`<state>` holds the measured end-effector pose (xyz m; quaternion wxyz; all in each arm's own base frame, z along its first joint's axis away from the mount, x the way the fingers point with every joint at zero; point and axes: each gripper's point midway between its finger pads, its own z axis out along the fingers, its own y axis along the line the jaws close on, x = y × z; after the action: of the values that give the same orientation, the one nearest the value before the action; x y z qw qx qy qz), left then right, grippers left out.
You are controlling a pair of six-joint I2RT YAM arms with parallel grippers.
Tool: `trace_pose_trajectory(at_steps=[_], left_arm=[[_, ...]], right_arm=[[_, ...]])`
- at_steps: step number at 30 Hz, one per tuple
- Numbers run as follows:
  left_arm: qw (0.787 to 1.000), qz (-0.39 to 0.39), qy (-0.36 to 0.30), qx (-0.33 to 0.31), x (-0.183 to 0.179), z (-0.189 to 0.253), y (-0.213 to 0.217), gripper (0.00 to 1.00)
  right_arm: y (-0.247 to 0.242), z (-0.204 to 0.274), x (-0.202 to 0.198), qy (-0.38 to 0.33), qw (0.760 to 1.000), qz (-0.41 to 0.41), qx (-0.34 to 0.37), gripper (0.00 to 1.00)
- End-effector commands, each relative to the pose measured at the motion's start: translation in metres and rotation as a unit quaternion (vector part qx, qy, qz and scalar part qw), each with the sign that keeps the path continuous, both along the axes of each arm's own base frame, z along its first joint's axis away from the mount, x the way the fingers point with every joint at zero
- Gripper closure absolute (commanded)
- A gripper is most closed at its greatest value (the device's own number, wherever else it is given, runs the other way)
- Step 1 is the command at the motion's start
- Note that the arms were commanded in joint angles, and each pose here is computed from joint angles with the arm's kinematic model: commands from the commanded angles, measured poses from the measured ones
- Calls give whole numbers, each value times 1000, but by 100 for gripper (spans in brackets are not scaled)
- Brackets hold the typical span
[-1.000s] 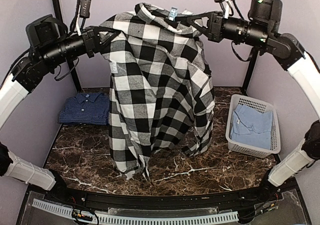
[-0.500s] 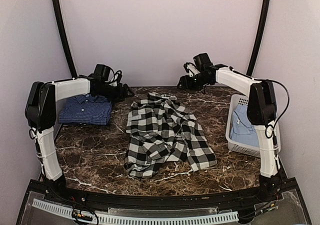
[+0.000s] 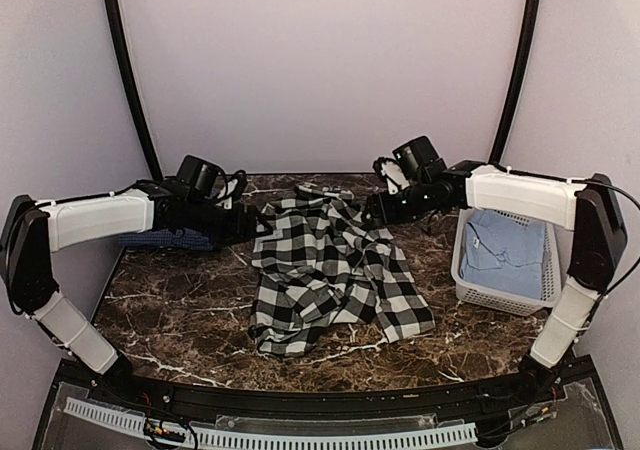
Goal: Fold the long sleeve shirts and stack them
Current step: Flatten out the crumpled shirt at the center of the board.
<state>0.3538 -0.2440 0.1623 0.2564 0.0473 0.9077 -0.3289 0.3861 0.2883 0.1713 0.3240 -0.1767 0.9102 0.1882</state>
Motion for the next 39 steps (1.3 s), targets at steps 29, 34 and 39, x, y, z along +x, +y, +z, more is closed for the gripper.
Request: trace_pose_trajectory(at_steps=[29,34,39], left_arm=[[994,29,82,65,-49,-102,-62,54],[994,32,77,68,-46,-100,-62,83],[994,40,60,82,-45,-88,-53,100]], right_arm=[[-5,-110,-78,72,992,-49,-88,37],[-12,-106,-73,59,991,-69,-96,57],[-15,-99,-66,46,990,-78,-105,93]])
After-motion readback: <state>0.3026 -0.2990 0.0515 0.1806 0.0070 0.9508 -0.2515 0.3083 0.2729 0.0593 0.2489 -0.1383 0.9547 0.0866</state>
